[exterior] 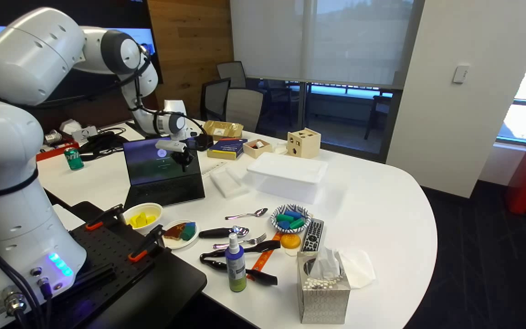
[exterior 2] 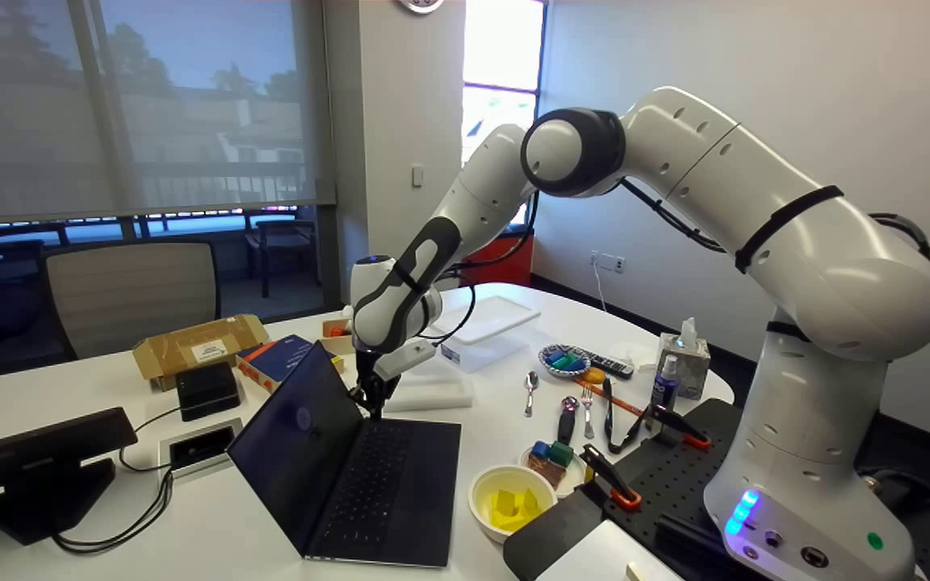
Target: Press a key on the laptop.
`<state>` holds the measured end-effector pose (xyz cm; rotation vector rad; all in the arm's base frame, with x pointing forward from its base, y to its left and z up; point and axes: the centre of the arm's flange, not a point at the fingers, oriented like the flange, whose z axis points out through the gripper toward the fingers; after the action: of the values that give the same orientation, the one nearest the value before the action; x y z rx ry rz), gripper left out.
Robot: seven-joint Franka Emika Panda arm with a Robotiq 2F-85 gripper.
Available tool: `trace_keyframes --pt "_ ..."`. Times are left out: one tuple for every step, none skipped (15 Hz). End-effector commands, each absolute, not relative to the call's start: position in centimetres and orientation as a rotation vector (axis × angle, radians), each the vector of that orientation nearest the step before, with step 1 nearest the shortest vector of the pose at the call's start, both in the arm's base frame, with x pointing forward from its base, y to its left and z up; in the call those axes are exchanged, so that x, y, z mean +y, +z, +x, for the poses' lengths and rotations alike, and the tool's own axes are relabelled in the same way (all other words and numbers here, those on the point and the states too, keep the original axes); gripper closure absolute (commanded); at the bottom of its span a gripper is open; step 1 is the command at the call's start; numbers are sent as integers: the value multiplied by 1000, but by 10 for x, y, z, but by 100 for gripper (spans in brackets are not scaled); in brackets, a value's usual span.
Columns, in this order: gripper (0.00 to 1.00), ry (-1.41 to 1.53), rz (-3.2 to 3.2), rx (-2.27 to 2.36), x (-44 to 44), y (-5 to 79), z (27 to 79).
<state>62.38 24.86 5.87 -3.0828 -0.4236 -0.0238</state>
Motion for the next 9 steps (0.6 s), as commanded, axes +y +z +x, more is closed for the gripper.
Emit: trace_keyframes --pt "100 3 -3120 -406 233 123 581" --pt "74 -2 -3121 -408 230 137 575" --pt "73 -11 -3118 -416 228 150 568" --pt "66 -13 -3116 -416 226 161 563" --pt "60 -23 -3110 -424 223 173 557" --pt "51 -26 -3113 -419 221 185 551" --pt "45 -26 -3109 -423 219 197 545" --pt "36 -38 -3113 -423 217 209 539" --pt "29 -47 -3120 -424 216 219 534"
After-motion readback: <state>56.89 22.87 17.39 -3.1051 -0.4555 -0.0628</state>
